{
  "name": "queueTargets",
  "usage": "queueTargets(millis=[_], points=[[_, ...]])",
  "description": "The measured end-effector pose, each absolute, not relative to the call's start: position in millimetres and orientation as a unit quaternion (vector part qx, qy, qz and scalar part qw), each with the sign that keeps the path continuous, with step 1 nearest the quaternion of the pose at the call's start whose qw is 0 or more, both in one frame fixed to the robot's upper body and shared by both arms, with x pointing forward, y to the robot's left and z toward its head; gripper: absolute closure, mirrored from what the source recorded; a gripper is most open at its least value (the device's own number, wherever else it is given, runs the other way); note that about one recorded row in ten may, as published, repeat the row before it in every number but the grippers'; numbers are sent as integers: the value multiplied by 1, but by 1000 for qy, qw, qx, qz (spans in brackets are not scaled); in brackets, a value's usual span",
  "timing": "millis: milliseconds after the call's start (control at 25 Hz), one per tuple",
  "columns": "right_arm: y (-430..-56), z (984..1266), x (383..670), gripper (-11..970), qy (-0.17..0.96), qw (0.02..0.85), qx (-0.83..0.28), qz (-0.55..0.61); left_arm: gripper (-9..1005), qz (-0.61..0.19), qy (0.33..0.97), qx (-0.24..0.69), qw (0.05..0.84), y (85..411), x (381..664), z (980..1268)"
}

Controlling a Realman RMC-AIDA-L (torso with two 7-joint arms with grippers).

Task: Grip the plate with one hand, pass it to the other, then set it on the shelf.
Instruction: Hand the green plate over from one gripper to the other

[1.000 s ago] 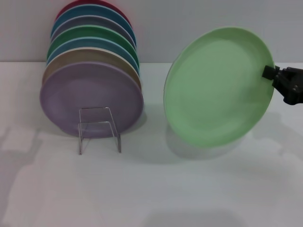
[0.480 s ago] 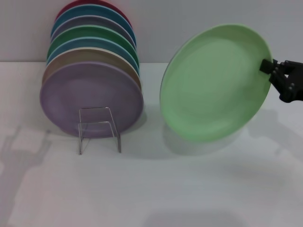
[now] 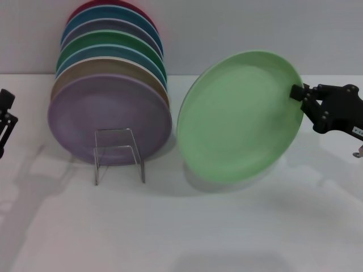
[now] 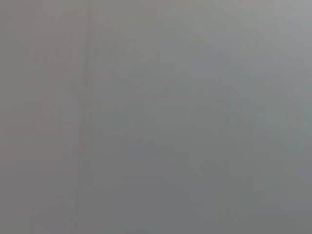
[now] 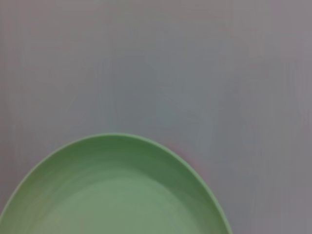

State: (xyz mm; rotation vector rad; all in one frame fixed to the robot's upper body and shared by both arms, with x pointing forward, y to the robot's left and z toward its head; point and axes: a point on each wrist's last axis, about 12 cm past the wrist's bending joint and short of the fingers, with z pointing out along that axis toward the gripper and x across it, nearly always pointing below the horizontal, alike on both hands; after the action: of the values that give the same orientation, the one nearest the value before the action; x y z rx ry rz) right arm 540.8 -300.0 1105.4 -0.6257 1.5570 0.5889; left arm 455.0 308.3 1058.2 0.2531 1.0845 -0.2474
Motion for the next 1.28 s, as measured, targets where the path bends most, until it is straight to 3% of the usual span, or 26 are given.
queueTargets(millis=[240, 480, 880, 1280], points=[[-297, 1103, 545, 939, 685, 623, -278, 257, 214, -89, 503, 125, 850, 301, 469, 1073], [-298, 1101, 545, 939, 688, 620, -275, 259, 214, -2, 554, 141, 821, 283, 482, 1109], [-297, 1102, 547, 939, 687, 622, -274, 257, 214, -91, 607, 148, 775, 273, 492, 1149], [-296, 1101, 548, 939, 687, 622, -274, 258, 214, -57, 631, 153, 758, 253, 502, 1157]])
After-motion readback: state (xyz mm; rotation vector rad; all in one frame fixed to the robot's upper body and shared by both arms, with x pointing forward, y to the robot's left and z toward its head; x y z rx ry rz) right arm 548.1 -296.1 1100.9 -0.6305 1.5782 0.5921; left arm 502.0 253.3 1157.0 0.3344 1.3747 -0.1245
